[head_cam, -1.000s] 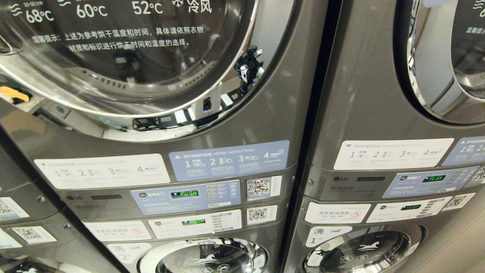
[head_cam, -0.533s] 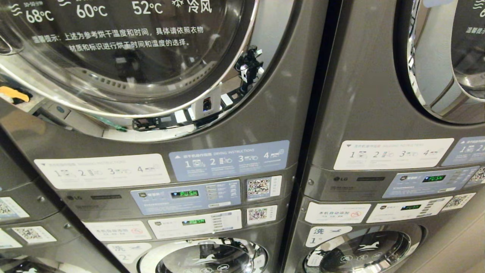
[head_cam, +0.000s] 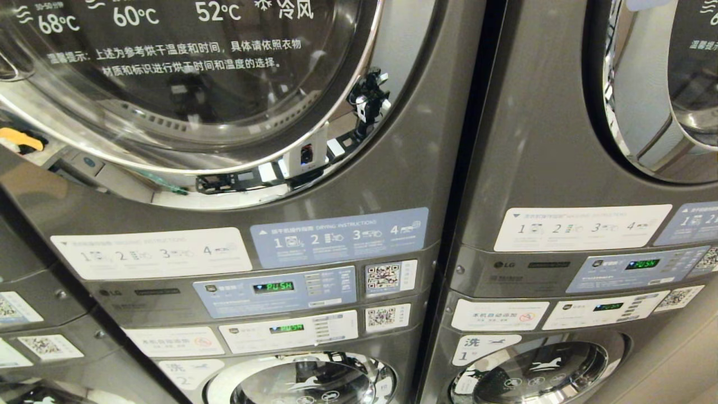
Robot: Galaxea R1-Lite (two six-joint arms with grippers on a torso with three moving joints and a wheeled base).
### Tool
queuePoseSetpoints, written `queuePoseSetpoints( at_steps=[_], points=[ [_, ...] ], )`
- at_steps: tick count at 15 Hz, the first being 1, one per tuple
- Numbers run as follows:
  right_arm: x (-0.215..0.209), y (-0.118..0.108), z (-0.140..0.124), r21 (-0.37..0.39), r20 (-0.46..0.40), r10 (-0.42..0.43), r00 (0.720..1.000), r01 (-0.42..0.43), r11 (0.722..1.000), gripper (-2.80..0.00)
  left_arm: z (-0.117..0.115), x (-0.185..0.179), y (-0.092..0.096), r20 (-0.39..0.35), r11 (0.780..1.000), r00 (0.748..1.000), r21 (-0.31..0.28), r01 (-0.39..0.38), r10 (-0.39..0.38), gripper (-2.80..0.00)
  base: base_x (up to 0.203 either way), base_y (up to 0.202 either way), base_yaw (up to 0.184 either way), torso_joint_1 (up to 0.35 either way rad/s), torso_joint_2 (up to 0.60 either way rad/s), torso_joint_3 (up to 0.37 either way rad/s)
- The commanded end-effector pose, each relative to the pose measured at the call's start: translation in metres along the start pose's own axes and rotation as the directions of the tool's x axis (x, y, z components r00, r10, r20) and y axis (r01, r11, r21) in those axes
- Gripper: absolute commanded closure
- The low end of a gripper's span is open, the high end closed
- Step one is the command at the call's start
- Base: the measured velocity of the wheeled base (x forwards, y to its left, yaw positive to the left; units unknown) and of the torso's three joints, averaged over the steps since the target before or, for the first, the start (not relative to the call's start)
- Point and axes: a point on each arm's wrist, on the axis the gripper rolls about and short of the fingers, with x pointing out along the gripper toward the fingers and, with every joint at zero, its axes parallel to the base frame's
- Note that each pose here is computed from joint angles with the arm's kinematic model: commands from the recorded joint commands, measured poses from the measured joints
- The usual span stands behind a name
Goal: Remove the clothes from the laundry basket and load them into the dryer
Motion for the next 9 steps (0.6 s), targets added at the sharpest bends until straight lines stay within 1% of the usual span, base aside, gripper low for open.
queuePoseSetpoints(
  at_steps=[1, 9],
  points=[
    [0.0, 0.0, 0.0, -0.001, 0.0, 0.0, 1.0, 0.0, 1.0, 0.0, -0.0004, 0.0001, 0.0, -0.001, 1.0, 1.0, 0.0, 0.0, 0.0, 0.0, 0.0, 0.0, 0.0, 0.0, 0.0, 0.0],
    [0.0, 0.0, 0.0, -0.001, 0.0, 0.0, 1.0, 0.0, 1.0, 0.0, -0.0004, 0.0002, 0.0, -0.002, 1.0, 1.0, 0.0, 0.0, 0.0, 0.0, 0.0, 0.0, 0.0, 0.0, 0.0, 0.0]
  ],
)
